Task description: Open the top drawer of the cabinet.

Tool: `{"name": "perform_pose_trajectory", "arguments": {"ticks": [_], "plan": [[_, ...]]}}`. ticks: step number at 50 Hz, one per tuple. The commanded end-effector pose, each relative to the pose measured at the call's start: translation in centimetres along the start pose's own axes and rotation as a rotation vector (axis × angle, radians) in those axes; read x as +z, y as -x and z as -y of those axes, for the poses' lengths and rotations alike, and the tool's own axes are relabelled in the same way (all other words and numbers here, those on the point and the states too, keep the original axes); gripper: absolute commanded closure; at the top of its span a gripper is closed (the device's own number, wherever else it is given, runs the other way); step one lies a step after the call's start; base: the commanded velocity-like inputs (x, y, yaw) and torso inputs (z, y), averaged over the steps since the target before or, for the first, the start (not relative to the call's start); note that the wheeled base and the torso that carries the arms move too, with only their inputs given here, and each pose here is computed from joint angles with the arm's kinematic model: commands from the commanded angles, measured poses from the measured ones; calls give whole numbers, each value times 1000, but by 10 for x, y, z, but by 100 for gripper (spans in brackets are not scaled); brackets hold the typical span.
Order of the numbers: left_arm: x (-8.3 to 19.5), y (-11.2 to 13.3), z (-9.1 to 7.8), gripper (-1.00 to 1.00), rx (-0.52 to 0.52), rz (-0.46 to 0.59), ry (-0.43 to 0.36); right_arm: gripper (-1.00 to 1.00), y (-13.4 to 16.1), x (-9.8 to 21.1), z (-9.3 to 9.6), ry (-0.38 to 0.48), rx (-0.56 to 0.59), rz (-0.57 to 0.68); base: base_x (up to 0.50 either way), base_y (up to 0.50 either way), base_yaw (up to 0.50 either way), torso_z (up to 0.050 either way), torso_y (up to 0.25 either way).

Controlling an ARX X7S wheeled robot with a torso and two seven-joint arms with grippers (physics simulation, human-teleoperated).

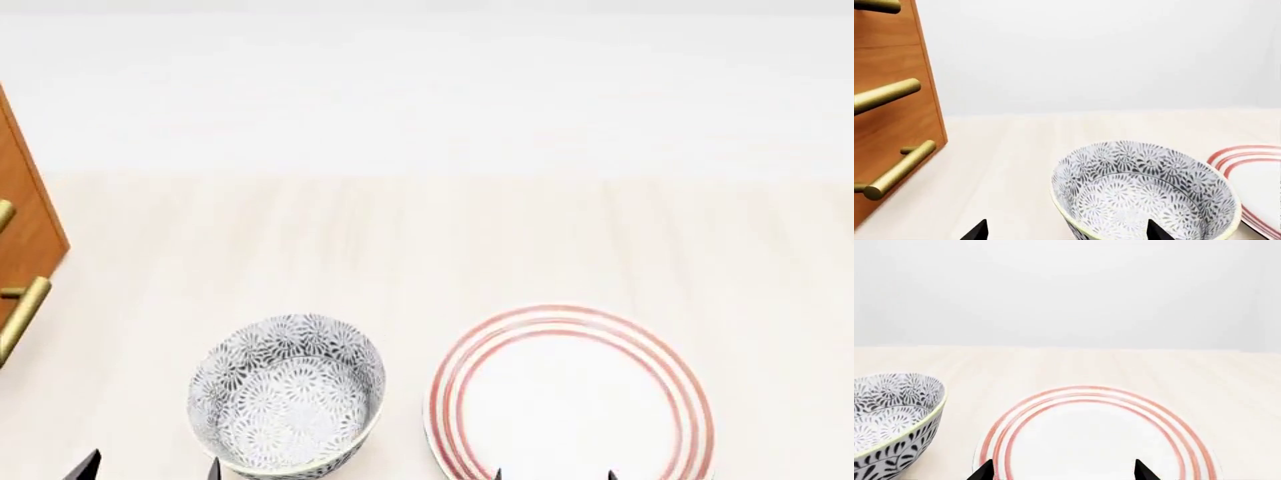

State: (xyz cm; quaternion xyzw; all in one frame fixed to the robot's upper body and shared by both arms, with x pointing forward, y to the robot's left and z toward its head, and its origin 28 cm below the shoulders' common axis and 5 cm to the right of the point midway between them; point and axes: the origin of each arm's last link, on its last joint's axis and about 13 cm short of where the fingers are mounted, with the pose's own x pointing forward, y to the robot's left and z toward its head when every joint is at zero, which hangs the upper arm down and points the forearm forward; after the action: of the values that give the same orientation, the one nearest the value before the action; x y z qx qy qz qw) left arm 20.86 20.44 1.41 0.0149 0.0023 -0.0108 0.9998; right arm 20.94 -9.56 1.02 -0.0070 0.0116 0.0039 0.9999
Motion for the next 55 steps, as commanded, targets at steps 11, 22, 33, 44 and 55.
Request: {"name": "perform_pose_trajectory", "arguments": {"ticks": [11, 22, 33, 44, 55], "plan": [[2, 0, 0, -100, -1, 16, 11, -100, 1, 0, -1, 12, 15, 14, 45, 74, 0, 0, 0], [2, 0, 0, -100, 1, 18, 9, -100, 0, 1, -1, 11, 12, 13, 0, 500, 0, 0, 0], [2, -1, 0, -100, 3, 17, 7, -100, 0, 0, -1, 8, 9, 12, 0, 500, 0, 0, 0], [1, -1, 0, -100, 2, 9, -7, -100, 0, -1, -1, 8, 12, 3, 0, 33, 0, 0, 0], [8, -18, -4, -100, -17, 6, -314, -100, 1, -1, -2, 6, 17, -4, 0, 0, 0, 0, 0]]}}
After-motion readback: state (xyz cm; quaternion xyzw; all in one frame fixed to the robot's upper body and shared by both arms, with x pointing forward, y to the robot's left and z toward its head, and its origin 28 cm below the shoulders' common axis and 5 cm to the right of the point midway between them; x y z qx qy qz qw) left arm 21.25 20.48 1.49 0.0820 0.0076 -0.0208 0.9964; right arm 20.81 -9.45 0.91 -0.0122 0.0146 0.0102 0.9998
